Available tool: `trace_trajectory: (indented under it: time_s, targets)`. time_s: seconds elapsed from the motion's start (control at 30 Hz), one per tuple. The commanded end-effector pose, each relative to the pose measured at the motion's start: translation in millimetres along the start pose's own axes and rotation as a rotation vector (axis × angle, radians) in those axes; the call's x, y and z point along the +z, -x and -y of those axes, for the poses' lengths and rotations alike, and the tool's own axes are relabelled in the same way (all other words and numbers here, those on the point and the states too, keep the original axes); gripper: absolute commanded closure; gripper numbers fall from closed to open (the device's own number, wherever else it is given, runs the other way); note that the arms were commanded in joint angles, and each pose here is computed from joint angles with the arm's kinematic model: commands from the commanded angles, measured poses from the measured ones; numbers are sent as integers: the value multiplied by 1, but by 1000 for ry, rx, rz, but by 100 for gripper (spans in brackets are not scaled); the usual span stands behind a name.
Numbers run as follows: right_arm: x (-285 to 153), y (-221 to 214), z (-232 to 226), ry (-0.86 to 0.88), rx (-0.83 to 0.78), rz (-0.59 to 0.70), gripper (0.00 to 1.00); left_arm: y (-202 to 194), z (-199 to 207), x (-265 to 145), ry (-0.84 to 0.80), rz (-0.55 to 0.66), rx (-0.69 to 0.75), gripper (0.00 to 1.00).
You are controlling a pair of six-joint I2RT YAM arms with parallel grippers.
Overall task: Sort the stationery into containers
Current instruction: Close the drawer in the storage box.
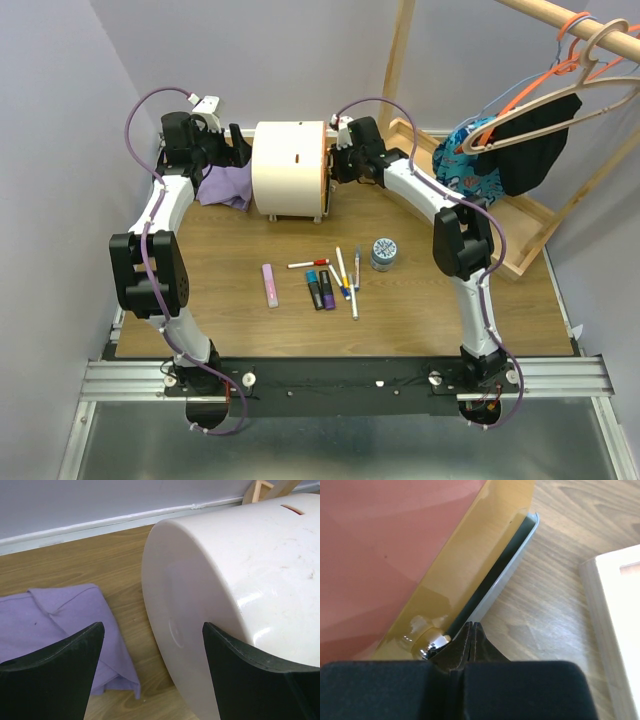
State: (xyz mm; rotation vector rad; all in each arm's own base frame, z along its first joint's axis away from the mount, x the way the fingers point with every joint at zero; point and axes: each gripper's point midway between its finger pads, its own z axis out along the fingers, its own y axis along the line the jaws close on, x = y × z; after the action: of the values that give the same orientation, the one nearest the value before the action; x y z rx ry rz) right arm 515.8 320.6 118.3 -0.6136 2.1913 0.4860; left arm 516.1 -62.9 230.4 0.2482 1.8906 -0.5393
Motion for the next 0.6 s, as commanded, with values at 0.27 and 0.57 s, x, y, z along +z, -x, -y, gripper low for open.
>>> trace_trajectory:
  time_s: [0.27,0.57]
  targets:
    - [6,-39,-47,172,179,-93,99,-5,-2,-4,27,-30,-2,10]
    - [22,-17,-35,120,198,-23,98,-15,-28,-19,76,-42,-60,9]
